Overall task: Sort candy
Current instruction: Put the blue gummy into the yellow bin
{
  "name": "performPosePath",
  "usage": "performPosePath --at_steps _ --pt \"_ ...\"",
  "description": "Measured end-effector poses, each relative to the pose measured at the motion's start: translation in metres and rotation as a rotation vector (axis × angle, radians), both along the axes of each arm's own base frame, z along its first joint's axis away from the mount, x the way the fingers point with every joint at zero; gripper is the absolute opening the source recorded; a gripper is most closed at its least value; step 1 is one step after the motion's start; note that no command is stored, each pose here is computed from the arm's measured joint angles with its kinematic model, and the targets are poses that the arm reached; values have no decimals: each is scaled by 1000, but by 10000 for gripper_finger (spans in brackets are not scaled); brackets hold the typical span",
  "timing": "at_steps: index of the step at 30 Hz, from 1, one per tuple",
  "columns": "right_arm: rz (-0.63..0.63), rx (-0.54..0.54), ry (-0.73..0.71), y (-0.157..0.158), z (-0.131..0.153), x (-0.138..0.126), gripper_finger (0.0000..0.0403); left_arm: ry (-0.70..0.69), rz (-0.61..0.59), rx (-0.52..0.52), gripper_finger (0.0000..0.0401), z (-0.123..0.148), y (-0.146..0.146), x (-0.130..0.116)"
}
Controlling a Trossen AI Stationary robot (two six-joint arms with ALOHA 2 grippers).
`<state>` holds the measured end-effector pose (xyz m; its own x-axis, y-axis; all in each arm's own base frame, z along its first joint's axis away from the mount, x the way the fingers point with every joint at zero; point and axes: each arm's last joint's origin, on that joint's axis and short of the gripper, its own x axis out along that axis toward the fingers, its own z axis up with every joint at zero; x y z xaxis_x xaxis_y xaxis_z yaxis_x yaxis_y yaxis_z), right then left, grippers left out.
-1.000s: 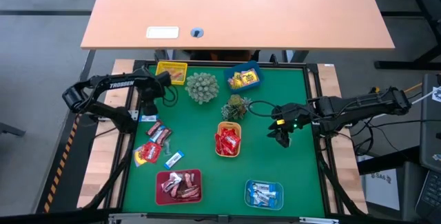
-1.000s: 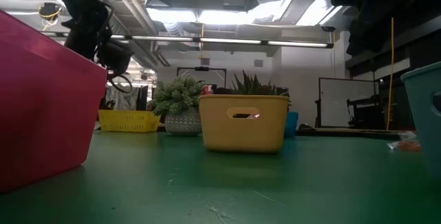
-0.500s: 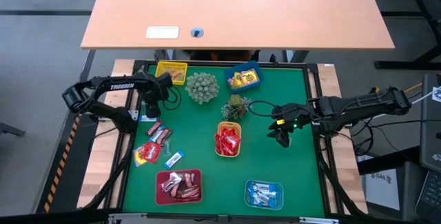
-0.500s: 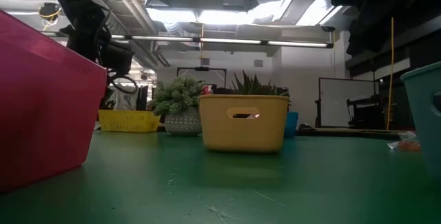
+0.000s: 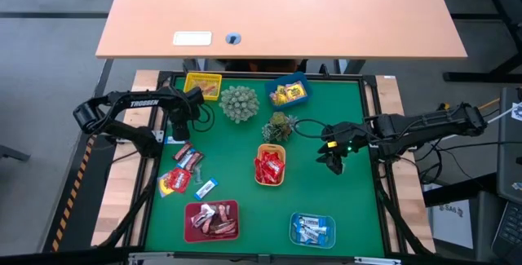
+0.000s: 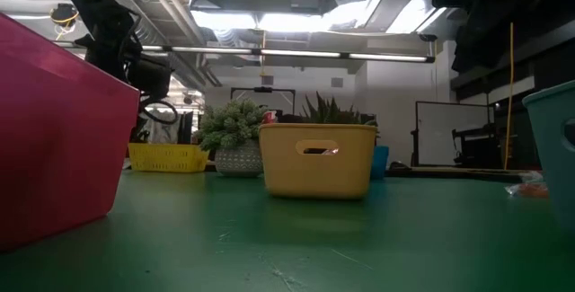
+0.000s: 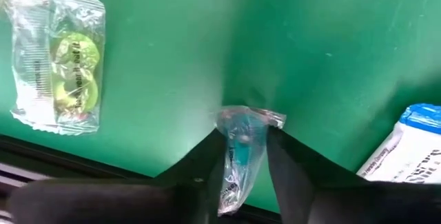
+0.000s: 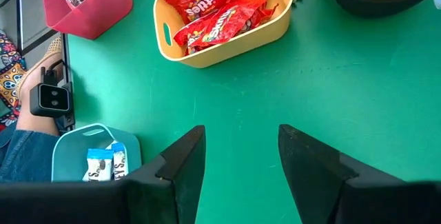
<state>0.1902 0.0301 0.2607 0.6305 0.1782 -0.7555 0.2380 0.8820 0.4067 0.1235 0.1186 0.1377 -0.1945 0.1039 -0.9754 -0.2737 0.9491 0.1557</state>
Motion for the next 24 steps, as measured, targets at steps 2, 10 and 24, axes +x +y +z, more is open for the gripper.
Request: performPosePath --at_steps 2,10,24 --pt "0 0 0 0 0 0 182 -3 0 -5 74 0 0 0" --pt "0 0 0 0 0 0 182 1 -37 -3 25 -1 -5 4" --pt "0 0 0 0 0 0 182 -75 -140 30 11 10 -18 31"
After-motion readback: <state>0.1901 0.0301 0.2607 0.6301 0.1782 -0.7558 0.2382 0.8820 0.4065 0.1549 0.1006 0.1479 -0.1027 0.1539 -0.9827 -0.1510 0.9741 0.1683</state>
